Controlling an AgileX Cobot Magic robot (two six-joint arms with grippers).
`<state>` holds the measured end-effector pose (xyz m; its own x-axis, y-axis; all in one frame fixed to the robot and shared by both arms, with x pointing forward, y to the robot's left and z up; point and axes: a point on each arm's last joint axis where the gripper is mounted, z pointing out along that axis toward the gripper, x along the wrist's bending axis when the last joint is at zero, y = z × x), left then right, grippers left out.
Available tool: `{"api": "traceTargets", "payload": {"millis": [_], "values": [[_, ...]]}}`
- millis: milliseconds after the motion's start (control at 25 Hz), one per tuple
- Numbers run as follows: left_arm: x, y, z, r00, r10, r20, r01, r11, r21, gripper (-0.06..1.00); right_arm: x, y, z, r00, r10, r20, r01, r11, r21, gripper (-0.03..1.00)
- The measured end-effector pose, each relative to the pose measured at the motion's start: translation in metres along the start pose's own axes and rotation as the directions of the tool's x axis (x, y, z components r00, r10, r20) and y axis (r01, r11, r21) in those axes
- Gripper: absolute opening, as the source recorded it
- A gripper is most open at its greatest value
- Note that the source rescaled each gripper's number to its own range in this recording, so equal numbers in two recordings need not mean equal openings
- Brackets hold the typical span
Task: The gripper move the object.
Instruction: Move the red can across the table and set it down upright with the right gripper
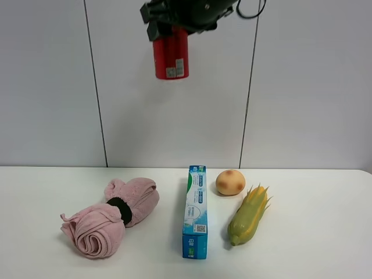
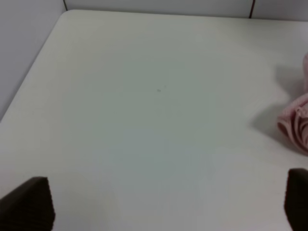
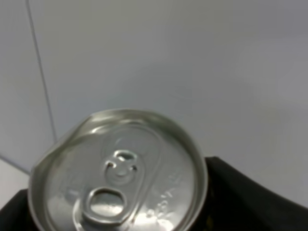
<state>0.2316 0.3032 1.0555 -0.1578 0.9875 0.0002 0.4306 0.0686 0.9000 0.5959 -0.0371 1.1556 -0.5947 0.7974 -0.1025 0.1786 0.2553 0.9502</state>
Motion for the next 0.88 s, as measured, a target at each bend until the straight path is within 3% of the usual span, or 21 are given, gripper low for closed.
{"api": "traceTargets", "payload": {"millis": [200, 480, 560, 760, 880], "values": [[0.0, 0.0, 0.0, 1.0, 0.0, 0.0, 0.0, 1.0, 0.0, 1.0, -0.008, 0.032, -0.058, 0.998, -0.052, 0.038, 0.051, 0.999, 0.011, 0.0], [0.0, 0.0, 0.0, 1.0, 0.0, 0.0, 0.0, 1.0, 0.0, 1.0, -0.012, 0.03, -0.085, 0.997, -0.057, 0.05, 0.048, 0.985, 0.164, 0.0], [0.0, 0.0, 0.0, 1.0, 0.0, 0.0, 0.0, 1.0, 0.0, 1.0, -0.011, 0.02, -0.084, 0.997, -0.054, 0.047, 0.042, 0.974, 0.224, 0.0], [0.0, 0.0, 0.0, 1.0, 0.0, 0.0, 0.0, 1.0, 0.0, 1.0, -0.005, -0.028, -0.089, 0.998, -0.054, 0.021, 0.046, 0.963, 0.266, 0.0], [0.0, 0.0, 0.0, 1.0, 0.0, 0.0, 0.0, 1.0, 0.0, 1.0, 0.0, -0.054, -0.103, 0.999, -0.033, 0.004, 0.031, 0.976, 0.216, 0.0]]}}
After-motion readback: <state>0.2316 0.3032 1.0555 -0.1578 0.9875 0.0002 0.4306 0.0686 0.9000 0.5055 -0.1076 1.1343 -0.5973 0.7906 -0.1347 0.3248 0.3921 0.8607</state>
